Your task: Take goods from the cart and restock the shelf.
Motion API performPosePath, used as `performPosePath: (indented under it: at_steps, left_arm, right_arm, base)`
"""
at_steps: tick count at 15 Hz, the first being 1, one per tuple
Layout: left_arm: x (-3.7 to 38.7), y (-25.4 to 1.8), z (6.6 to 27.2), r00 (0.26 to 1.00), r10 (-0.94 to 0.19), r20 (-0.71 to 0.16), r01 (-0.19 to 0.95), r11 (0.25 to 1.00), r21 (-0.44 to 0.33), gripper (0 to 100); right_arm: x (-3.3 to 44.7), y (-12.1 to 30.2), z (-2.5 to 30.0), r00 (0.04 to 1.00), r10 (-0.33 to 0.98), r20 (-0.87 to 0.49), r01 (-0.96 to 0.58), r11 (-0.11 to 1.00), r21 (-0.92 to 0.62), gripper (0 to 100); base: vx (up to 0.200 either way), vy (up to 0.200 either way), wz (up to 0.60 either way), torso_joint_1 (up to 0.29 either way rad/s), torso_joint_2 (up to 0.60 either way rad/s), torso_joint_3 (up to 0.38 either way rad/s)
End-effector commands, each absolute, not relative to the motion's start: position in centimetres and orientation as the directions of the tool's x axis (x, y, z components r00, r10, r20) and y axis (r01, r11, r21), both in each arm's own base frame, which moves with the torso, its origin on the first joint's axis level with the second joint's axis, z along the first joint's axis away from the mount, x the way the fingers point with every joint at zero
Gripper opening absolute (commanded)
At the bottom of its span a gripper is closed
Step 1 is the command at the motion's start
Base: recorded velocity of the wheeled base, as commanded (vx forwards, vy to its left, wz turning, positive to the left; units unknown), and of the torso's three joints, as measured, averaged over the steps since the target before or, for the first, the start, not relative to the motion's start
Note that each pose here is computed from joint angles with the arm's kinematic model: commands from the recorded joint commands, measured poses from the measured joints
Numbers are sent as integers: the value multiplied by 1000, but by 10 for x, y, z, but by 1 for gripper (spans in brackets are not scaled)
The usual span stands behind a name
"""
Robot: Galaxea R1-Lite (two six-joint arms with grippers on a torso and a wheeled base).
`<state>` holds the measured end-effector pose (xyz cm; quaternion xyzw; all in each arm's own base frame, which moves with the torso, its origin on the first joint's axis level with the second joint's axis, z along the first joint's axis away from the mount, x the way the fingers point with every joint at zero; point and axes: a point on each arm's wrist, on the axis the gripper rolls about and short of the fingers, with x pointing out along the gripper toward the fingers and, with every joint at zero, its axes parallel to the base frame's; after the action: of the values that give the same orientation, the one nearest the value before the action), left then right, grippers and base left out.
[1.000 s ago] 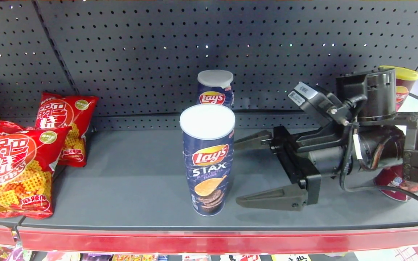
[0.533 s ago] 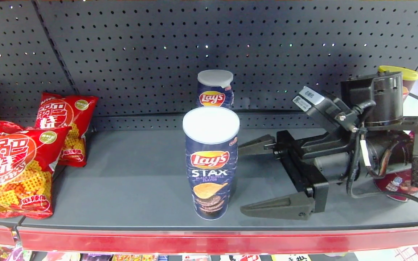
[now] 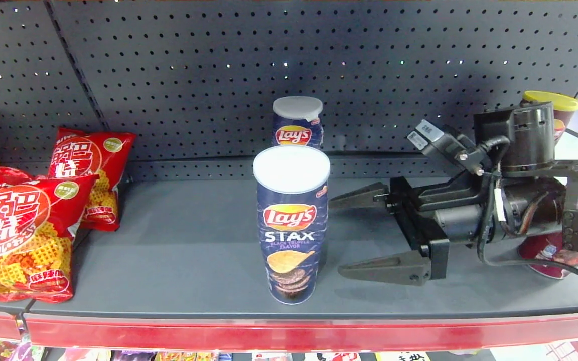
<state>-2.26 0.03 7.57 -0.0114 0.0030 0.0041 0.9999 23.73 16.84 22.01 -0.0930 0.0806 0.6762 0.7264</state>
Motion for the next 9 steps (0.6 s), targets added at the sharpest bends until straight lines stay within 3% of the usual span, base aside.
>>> performPosePath:
  at_steps: [1, 6, 9]
  left_arm:
    - [-22, 0, 76, 1000, 9, -8, -9, 1000, -23, 100]
    - [-22, 0, 76, 1000, 9, -8, -9, 1000, -23, 100]
    - [-22, 0, 76, 1000, 9, -8, -9, 1000, -23, 100]
  right_arm:
    - [239, 155, 224, 117, 965, -235, -993, 112, -36, 100]
    - [191, 103, 258, 241, 959, -149, -970, 234, -66, 100]
    - [136, 66, 282, 384, 922, -44, -920, 378, -101, 100]
  base:
    - [0, 0, 0, 0, 0, 0]
    - [0, 0, 0, 0, 0, 0]
    - [0, 0, 0, 0, 0, 0]
